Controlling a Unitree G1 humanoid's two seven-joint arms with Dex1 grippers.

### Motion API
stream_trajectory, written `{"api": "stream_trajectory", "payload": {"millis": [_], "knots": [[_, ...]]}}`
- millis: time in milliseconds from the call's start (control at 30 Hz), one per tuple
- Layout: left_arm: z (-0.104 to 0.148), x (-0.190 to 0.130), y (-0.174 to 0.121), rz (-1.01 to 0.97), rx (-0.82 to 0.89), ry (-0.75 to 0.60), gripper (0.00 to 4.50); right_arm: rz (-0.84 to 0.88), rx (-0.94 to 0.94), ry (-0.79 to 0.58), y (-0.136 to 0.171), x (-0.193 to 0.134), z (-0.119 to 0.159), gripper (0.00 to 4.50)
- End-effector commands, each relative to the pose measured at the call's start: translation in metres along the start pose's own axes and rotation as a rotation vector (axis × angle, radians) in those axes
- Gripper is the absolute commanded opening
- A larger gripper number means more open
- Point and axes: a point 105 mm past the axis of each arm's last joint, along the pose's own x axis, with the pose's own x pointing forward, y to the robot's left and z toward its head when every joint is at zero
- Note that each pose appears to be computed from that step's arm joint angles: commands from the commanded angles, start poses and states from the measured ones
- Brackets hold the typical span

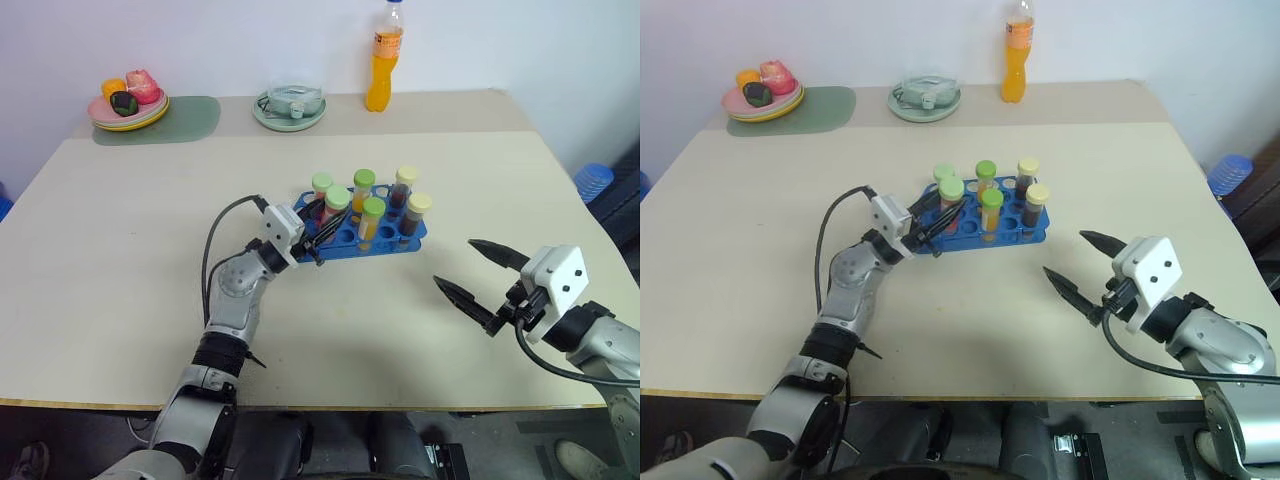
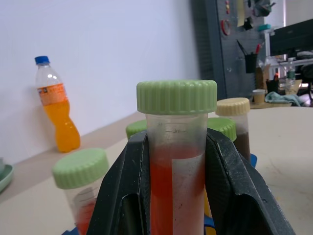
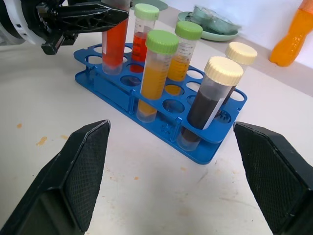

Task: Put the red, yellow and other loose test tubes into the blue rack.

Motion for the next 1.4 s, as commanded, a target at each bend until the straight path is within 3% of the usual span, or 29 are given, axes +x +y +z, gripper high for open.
{"api": "stream_trajectory", "payload": {"millis": [33, 267, 367, 500, 800, 967, 1167, 1400], "knots": [[-0.003, 0.001, 0.000, -0.004, -0.008, -0.002, 1.16, -0.005, -0.050, -0.033, 0.000, -0.003, 0.016, 4.15], [-0.010, 0.001, -0.010, -0.065, -0.131, -0.005, 1.16, -0.007, -0.051, -0.037, 0.000, -0.002, 0.015, 4.15], [-0.005, -0.002, -0.009, -0.081, -0.186, -0.032, 2.34, -0.008, -0.049, -0.042, 0.000, -0.001, 0.014, 4.15], [0.000, -0.002, -0.003, -0.051, -0.153, -0.009, 4.46, -0.011, -0.042, -0.049, 0.001, 0.000, 0.013, 4.15], [0.014, -0.015, 0.010, -0.018, -0.097, 0.049, 4.46, -0.020, -0.017, -0.077, 0.000, 0.008, 0.008, 4.15], [0.019, -0.048, 0.026, 0.036, -0.124, 0.079, 4.46, -0.031, 0.002, -0.088, -0.006, 0.011, 0.001, 4.15], [0.022, -0.106, 0.037, 0.072, -0.122, 0.227, 4.46, -0.056, 0.006, -0.059, -0.012, 0.000, -0.016, 4.15], [0.033, -0.137, 0.041, 0.101, -0.157, 0.296, 4.46, -0.115, 0.031, -0.023, -0.018, -0.016, -0.034, 4.15]]}}
